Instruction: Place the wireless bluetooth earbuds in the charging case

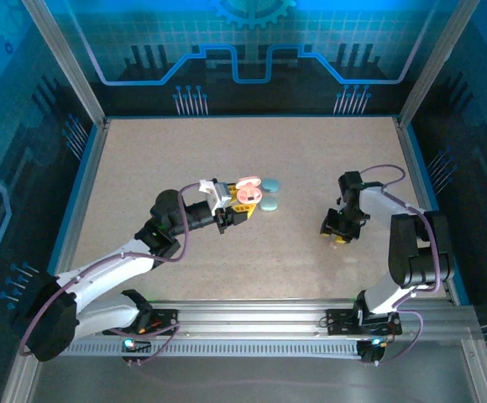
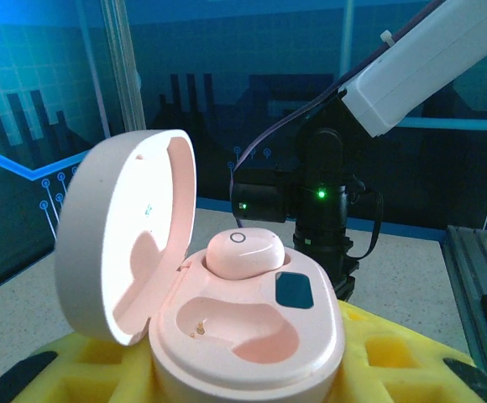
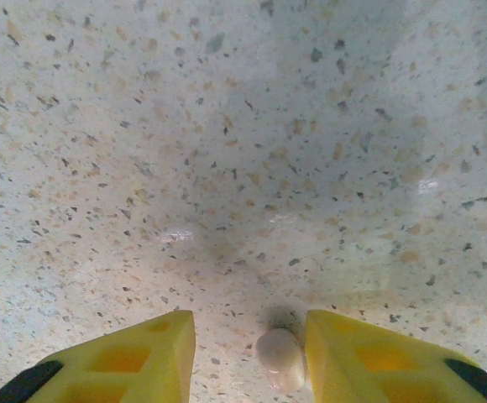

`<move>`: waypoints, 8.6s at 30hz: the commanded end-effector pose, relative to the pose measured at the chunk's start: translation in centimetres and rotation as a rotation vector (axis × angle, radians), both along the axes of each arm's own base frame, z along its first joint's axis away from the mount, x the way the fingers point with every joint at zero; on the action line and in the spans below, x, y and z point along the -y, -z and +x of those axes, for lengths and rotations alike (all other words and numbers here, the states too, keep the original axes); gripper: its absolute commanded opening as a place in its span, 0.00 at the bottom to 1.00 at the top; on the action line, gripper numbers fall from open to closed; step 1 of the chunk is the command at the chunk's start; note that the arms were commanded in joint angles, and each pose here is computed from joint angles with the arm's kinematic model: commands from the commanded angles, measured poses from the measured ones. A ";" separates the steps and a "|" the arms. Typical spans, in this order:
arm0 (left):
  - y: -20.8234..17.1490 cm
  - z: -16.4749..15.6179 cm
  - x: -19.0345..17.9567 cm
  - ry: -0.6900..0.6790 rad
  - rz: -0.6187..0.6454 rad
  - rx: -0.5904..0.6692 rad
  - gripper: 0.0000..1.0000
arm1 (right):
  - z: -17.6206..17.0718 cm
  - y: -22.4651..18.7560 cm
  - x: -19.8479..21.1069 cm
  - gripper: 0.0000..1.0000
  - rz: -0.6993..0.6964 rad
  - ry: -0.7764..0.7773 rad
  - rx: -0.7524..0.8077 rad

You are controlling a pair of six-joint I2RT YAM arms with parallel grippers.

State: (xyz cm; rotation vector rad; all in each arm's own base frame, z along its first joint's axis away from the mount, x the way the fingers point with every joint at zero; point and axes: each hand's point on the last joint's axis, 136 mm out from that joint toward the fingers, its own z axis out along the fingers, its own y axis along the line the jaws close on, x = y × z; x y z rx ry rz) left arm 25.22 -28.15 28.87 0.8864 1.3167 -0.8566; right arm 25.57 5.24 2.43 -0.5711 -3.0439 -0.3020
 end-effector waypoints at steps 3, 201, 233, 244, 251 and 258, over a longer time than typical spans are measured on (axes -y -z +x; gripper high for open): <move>-0.6 -0.4 -0.1 -0.002 -0.004 0.040 0.32 | -0.6 0.1 0.0 0.40 -0.038 -0.036 -0.044; -1.2 0.5 3.1 -0.043 -0.037 0.117 0.32 | 3.5 -27.8 -21.0 0.64 0.576 -0.599 0.592; -1.8 0.5 3.4 -0.027 -0.065 0.108 0.34 | -1.1 -27.0 -21.1 0.30 1.073 -0.572 0.419; 0.4 1.3 3.3 -0.059 -0.005 0.063 0.54 | 0.8 -26.7 -19.8 0.16 1.037 -0.469 0.490; 2.4 1.3 2.7 -0.092 0.026 0.035 0.63 | 3.1 -21.9 -17.6 0.15 0.920 -0.326 0.481; 1.9 1.9 0.5 -0.213 0.000 0.031 0.66 | 4.3 -11.5 -16.0 0.16 0.758 -0.178 0.329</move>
